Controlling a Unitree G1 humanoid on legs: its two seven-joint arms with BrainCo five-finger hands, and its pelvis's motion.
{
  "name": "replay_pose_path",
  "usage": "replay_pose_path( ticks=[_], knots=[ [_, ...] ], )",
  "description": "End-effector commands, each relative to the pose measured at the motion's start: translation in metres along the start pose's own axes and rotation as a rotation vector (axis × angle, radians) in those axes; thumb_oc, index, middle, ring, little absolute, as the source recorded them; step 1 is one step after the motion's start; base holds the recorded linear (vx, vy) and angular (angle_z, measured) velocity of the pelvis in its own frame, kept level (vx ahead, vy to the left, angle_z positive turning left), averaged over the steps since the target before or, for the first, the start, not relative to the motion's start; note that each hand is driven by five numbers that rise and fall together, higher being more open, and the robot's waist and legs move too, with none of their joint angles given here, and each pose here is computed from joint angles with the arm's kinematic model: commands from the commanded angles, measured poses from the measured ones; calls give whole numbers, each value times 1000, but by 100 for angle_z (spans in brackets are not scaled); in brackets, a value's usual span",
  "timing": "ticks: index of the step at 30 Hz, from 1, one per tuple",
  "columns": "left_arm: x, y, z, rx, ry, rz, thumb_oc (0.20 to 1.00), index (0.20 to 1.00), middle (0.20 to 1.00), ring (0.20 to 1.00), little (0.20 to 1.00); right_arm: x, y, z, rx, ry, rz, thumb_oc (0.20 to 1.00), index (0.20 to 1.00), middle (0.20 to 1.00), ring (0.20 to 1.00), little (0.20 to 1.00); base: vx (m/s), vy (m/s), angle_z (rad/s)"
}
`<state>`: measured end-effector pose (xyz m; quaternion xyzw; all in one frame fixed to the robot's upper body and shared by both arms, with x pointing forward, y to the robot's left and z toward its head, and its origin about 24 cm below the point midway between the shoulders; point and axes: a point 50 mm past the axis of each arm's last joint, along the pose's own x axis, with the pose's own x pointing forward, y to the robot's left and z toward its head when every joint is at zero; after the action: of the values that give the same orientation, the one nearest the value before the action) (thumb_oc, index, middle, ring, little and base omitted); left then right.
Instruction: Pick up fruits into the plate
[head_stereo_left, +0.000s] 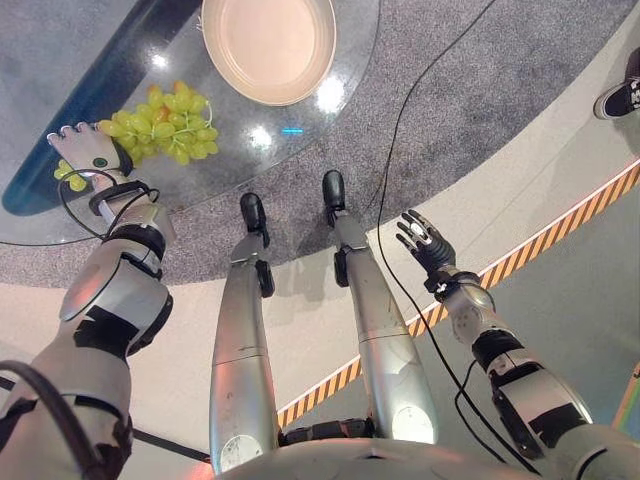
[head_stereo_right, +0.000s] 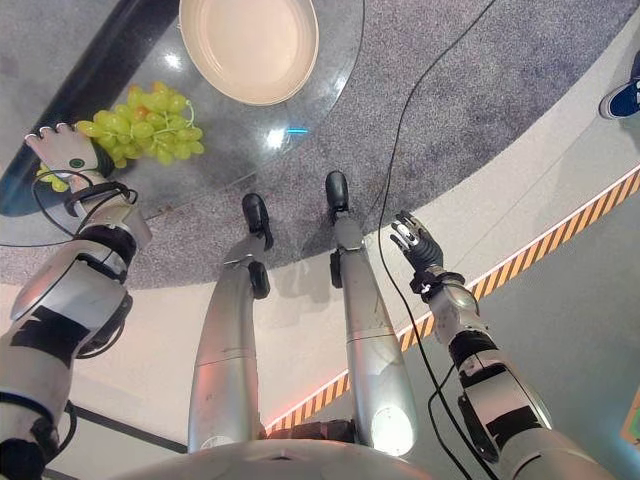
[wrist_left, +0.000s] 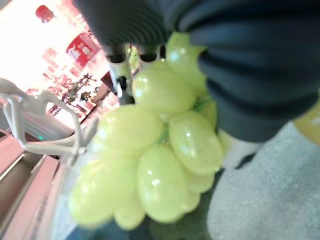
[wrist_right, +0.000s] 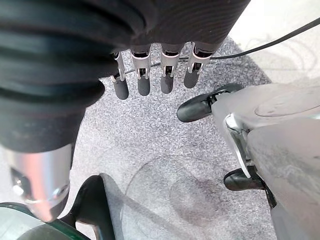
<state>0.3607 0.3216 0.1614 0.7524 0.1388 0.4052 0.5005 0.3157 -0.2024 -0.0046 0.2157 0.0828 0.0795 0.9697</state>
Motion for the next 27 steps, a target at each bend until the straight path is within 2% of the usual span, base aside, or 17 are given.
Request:
replay_pose_path(
  ticks=[1,11,27],
  knots=[
    [-11,-30,-23,19,72,-135,200,200,200,200,200,-11,0,-7,27,-29,29,1000,1000,1000,1000,1000,0,0,0],
    [-18,-33,-11,-116,30,-125,200,200,200,200,200,-17,-1,-15,11,-1,48,1000,1000,1000,1000,1000,0,0,0],
    [2,-3,1,-284,-85,-37,200,200,200,200,200,-31,-12,-23,-6,42,6,1000,1000,1000,1000,1000,27,-11,5]
  ],
)
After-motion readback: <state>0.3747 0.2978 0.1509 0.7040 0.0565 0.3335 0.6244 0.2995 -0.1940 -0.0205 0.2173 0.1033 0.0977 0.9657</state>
